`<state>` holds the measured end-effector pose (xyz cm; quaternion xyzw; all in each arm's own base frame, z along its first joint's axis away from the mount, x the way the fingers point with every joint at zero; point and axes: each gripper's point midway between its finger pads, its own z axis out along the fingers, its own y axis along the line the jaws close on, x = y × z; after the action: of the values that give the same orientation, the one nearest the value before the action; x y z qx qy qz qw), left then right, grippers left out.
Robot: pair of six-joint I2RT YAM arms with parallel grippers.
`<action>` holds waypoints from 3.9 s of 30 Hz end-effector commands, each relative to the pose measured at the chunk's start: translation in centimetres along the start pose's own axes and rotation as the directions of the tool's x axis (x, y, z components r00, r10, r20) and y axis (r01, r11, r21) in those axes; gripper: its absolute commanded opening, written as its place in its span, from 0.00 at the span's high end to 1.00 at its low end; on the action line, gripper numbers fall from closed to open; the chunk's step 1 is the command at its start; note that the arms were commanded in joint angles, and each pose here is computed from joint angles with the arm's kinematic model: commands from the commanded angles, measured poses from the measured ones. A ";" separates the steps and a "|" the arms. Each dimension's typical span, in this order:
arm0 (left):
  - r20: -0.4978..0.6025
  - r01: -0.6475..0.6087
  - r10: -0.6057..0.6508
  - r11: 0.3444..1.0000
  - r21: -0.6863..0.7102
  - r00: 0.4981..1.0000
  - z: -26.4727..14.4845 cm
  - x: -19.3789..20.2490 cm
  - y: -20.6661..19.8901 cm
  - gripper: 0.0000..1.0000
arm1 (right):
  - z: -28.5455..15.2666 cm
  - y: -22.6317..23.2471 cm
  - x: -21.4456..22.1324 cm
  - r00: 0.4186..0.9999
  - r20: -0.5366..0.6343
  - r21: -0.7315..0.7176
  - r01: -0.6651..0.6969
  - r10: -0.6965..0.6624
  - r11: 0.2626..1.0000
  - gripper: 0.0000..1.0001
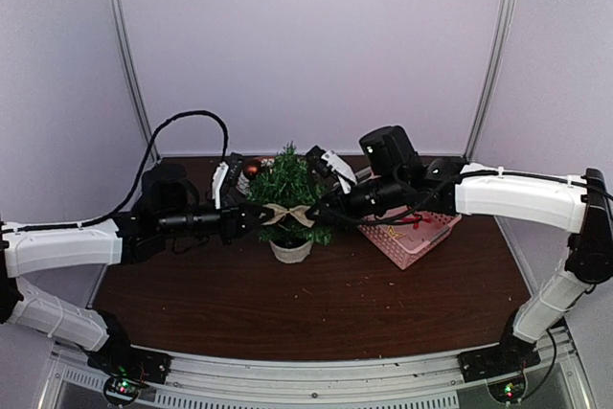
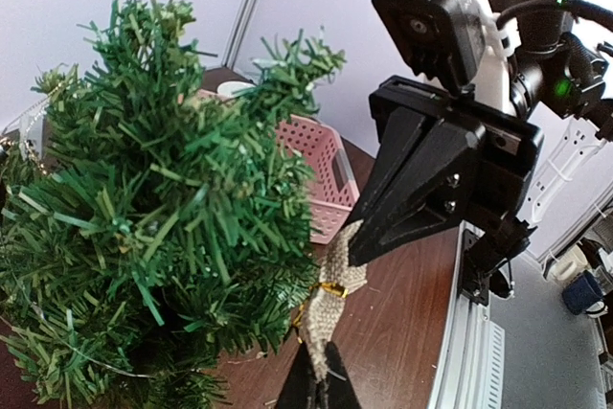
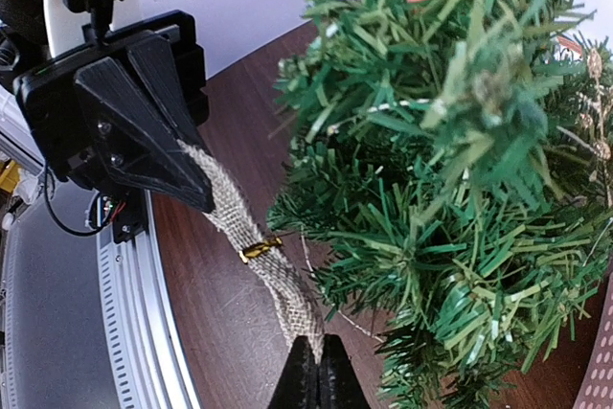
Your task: Decorate the small christmas tree
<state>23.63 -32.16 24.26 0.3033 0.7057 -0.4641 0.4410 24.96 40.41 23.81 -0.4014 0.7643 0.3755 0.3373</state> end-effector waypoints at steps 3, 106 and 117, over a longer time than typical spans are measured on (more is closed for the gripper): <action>-0.011 -0.010 0.010 0.999 -0.050 1.000 0.9 -0.5 1.2 1.00 | 1.0 -1.4 1.0 0.997 -0.076 0.089 0.000 0.006 0.996 1.00; 0.108 0.287 -0.267 0.847 -0.447 0.958 -6.0 5.2 11.2 0.52 | 1.6 -15.6 4.0 0.949 0.068 0.176 -0.316 0.309 0.932 0.61; 0.119 0.286 -0.261 0.835 -0.469 0.958 -6.3 5.2 11.7 0.53 | 5.7 -16.5 5.4 0.936 0.073 0.125 -0.352 0.345 0.928 0.69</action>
<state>28.40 -22.02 15.35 0.0754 0.8350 -0.3371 0.4282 37.25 34.55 9.49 -0.2226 0.8652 0.3504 0.2814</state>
